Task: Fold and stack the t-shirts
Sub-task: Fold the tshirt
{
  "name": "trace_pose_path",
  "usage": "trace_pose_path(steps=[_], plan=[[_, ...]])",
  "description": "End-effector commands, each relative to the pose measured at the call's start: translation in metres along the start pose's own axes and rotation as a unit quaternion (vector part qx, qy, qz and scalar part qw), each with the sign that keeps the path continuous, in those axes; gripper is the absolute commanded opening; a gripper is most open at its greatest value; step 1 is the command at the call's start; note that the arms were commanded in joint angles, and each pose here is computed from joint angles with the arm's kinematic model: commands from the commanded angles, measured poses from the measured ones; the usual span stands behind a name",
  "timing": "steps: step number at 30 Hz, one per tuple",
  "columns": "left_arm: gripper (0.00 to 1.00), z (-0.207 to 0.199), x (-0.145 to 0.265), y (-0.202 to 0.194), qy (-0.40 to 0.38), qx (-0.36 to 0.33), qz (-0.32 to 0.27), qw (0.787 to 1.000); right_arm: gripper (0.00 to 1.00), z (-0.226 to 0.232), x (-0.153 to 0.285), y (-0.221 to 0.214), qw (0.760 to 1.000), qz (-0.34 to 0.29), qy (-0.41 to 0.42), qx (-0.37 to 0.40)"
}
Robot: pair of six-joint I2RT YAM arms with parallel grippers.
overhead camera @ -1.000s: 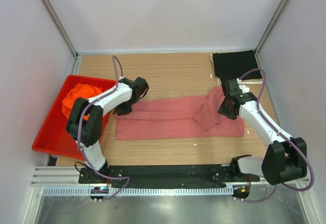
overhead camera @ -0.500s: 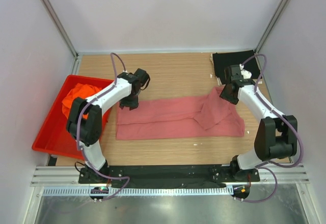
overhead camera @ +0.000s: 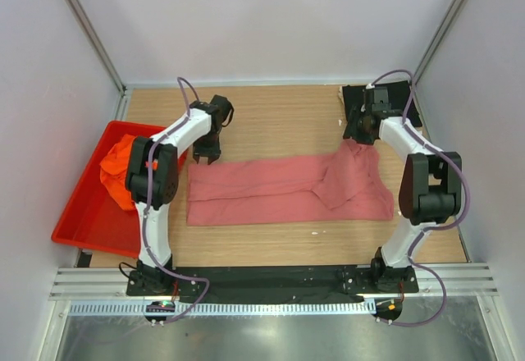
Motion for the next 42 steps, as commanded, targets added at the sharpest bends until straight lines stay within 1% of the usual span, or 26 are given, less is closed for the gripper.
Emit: trace_pose_path(steps=[1,5,7,8,9,11,12,14,15,19,22,24,25,26,27,28,30,32,33,34,35,37,38,40,41,42], plan=[[0.4,0.001,0.0,0.004,-0.003,-0.016,0.007,1.0,0.53,0.007,-0.008,0.018,0.998,-0.017,0.048,0.044],[0.38,-0.003,-0.012,0.001,0.001,-0.021,0.02,1.0,0.52,0.006,-0.02,0.016,0.997,0.0,0.058,0.045],[0.37,-0.004,-0.015,0.001,0.005,-0.022,0.021,1.0,0.49,0.003,-0.023,0.016,0.998,-0.003,0.053,0.041],[0.36,-0.005,-0.019,0.0,0.011,-0.023,0.023,0.999,0.46,-0.002,-0.024,0.014,0.998,0.001,0.043,0.034],[0.36,-0.005,-0.021,0.0,0.016,-0.019,0.022,0.999,0.36,-0.004,-0.024,0.014,0.999,0.0,0.038,0.03],[0.35,-0.005,-0.029,-0.001,0.027,-0.017,0.027,0.999,0.27,-0.006,-0.022,0.012,1.0,-0.005,0.025,0.016],[0.35,-0.004,-0.032,-0.001,0.03,-0.015,0.03,0.999,0.17,-0.023,-0.022,0.013,1.0,-0.008,0.007,-0.004],[0.35,-0.005,-0.04,-0.002,0.043,-0.012,0.036,0.998,0.05,-0.029,-0.018,0.011,1.0,-0.017,-0.003,-0.025],[0.35,-0.004,-0.041,-0.001,0.049,-0.01,0.034,0.998,0.01,-0.033,-0.017,0.01,0.999,-0.021,-0.007,-0.032],[0.36,-0.006,-0.048,0.0,0.06,-0.008,0.032,0.998,0.01,-0.035,-0.018,0.005,0.999,-0.032,-0.007,-0.04],[0.36,-0.006,-0.051,0.0,0.065,-0.005,0.031,0.997,0.01,-0.037,-0.025,0.001,0.999,-0.015,-0.01,-0.045],[0.36,-0.006,-0.05,0.001,0.067,-0.004,0.031,0.997,0.04,-0.034,-0.025,0.004,0.999,-0.017,-0.001,-0.046],[0.36,-0.006,-0.051,0.001,0.07,-0.005,0.032,0.997,0.06,-0.034,-0.024,0.007,0.999,-0.021,0.001,-0.047],[0.37,-0.007,-0.048,0.004,0.068,-0.003,0.028,0.997,0.13,-0.034,-0.023,0.008,0.999,-0.021,0.004,-0.05],[0.37,-0.006,-0.046,0.005,0.068,-0.002,0.029,0.997,0.16,-0.034,-0.019,0.008,0.998,-0.015,-0.002,-0.056],[0.38,-0.006,-0.041,0.007,0.064,-0.001,0.025,0.998,0.21,-0.033,-0.012,0.016,0.997,-0.023,-0.009,-0.071],[0.39,-0.008,-0.03,0.014,0.052,0.003,0.015,0.999,0.33,-0.032,-0.003,0.022,0.995,-0.023,-0.018,-0.092],[0.4,-0.007,-0.014,0.023,0.032,0.011,0.001,0.999,0.38,-0.035,0.01,0.027,0.989,-0.012,-0.061,-0.134],[0.41,-0.007,-0.007,0.026,0.024,0.01,-0.005,1.0,0.38,-0.037,0.015,0.027,0.986,-0.008,-0.083,-0.147],[0.41,-0.007,0.002,0.03,0.015,0.014,-0.015,1.0,0.39,-0.039,0.022,0.021,0.98,0.015,-0.11,-0.163],[0.41,-0.005,0.011,0.033,0.007,0.018,-0.024,1.0,0.4,-0.045,0.029,0.02,0.97,0.009,-0.152,-0.187],[0.42,-0.003,0.022,0.034,0.0,0.021,-0.03,0.999,0.4,-0.05,0.039,0.007,0.96,0.033,-0.188,-0.203],[0.42,-0.002,0.031,0.034,-0.011,0.023,-0.037,0.999,0.4,-0.05,0.047,0.005,0.956,0.027,-0.196,-0.217],[0.43,-0.007,0.036,0.029,-0.04,0.016,-0.035,0.998,0.4,-0.051,0.05,-0.012,0.951,0.043,-0.202,-0.229],[0.43,-0.01,0.034,0.021,-0.047,0.008,-0.026,0.999,0.4,-0.048,0.052,-0.016,0.95,0.043,-0.197,-0.24],[0.43,-0.015,0.038,0.018,-0.078,0.01,-0.022,0.997,0.4,-0.048,0.057,-0.019,0.949,0.037,-0.195,-0.247]])
Point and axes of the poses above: each gripper's point midway between its finger pads, its own x axis back along the fingers, its own z axis along the line the jaws close on, y = z × x, the point moved 9 cm from there along x, back along the fingers, and after that the axes turned 11 degrees about x, right-handed, at the moved point
